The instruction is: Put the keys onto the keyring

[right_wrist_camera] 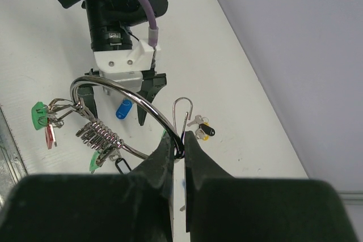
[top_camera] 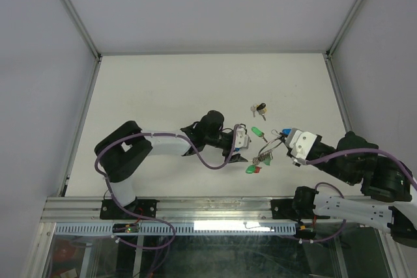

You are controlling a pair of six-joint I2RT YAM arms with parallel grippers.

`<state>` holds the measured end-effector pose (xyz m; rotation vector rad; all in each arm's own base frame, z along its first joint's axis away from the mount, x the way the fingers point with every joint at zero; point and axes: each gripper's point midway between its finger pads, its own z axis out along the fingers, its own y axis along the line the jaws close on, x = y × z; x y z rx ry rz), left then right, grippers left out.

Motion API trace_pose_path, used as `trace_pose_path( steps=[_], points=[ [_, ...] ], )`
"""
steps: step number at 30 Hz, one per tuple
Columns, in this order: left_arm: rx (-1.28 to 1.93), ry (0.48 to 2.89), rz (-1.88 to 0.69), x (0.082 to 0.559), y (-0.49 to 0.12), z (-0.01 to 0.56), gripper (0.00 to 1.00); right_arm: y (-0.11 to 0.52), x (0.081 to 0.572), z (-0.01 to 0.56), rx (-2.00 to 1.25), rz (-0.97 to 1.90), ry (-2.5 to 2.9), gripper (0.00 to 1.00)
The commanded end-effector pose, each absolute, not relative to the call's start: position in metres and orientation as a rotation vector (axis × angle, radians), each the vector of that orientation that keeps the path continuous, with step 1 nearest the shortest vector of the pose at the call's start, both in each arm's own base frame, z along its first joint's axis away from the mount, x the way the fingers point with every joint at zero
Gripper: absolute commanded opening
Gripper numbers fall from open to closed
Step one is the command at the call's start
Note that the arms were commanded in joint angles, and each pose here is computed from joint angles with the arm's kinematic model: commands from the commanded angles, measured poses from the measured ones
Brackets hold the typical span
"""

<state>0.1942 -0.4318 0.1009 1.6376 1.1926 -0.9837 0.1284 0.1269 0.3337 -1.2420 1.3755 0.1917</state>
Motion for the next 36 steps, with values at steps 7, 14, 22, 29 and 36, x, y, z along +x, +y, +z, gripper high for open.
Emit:
trace_pose_path(
  steps=[7,14,22,29,36],
  points=[
    [1.78,0.943,-1.173,0.195,-0.463,0.086,0.55,0.123,0.129,0.347,-1.188,0.203,1.358,0.0],
    [1.766,1.058,-1.239,0.199,-0.472,0.075,0.49,0.124,0.129,0.342,-1.2,0.196,1.356,0.0],
    [1.696,1.239,-1.24,0.202,-0.476,0.066,0.49,0.125,0.13,0.339,-1.203,0.191,1.358,0.0],
    [1.55,1.451,-1.168,0.211,-0.483,0.058,0.49,0.126,0.13,0.338,-1.209,0.19,1.354,0.0],
    [1.409,1.602,-1.158,0.213,-0.486,0.061,0.47,0.126,0.131,0.337,-1.207,0.187,1.355,0.0]
  ],
)
